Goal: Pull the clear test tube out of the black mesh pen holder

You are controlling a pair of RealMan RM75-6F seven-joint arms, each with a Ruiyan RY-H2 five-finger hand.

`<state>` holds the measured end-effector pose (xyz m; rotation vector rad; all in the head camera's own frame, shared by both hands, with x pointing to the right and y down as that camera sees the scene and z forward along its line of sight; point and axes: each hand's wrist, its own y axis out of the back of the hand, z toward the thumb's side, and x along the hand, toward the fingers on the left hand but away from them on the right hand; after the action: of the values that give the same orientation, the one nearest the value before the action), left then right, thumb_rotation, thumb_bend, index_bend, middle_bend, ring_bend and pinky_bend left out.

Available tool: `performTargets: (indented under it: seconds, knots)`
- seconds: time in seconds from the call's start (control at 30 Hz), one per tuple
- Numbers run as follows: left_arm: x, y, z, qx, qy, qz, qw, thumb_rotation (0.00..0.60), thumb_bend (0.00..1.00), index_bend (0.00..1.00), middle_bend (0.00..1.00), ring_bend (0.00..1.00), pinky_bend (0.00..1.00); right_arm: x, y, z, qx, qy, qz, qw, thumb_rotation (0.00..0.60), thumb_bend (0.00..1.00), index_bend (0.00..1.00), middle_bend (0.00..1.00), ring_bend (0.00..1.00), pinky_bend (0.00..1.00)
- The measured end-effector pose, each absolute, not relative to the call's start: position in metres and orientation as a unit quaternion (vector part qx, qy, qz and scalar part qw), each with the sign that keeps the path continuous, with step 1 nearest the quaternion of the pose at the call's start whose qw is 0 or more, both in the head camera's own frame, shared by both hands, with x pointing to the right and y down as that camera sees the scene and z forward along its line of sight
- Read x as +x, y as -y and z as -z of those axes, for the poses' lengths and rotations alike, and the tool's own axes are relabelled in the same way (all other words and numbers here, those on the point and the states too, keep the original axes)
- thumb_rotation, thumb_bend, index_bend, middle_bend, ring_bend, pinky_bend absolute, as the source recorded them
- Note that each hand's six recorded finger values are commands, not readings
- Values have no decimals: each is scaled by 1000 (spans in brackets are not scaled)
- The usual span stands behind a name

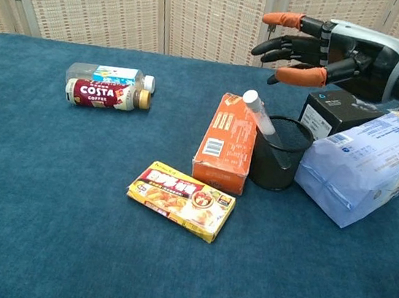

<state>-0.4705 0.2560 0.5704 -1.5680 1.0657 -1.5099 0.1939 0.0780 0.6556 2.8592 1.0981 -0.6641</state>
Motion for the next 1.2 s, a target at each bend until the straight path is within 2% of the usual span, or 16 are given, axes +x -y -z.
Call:
performTargets:
  seconds: [0.1,0.27,0.47,0.9,1.2]
  knots:
    - [-471,-257,-571,-606,-412,583,351,600,265,79,99,103,127,199,-79,-653,909,-331,244,-68,600,284,246,247,164,271]
    - [-471,-256,-570,-606,-414,581,352,600,265,78,98,104,126,205,-85,-647,885,-288,307,-196,600,268,274,247,161,271]
    - [-471,-257,-569,-607,-414,580,351,600,264,79,98,104,126,209,-94,-647,852,-249,368,-277,600,232,316,247,142,259]
    - [-475,-258,-573,-606,-413,584,347,600,265,78,98,104,127,191,-101,-669,828,-220,399,-327,600,233,367,247,126,244]
    - [-478,-258,-573,-604,-414,587,345,600,265,79,98,104,126,185,-96,-679,825,-219,409,-324,600,236,409,255,125,238]
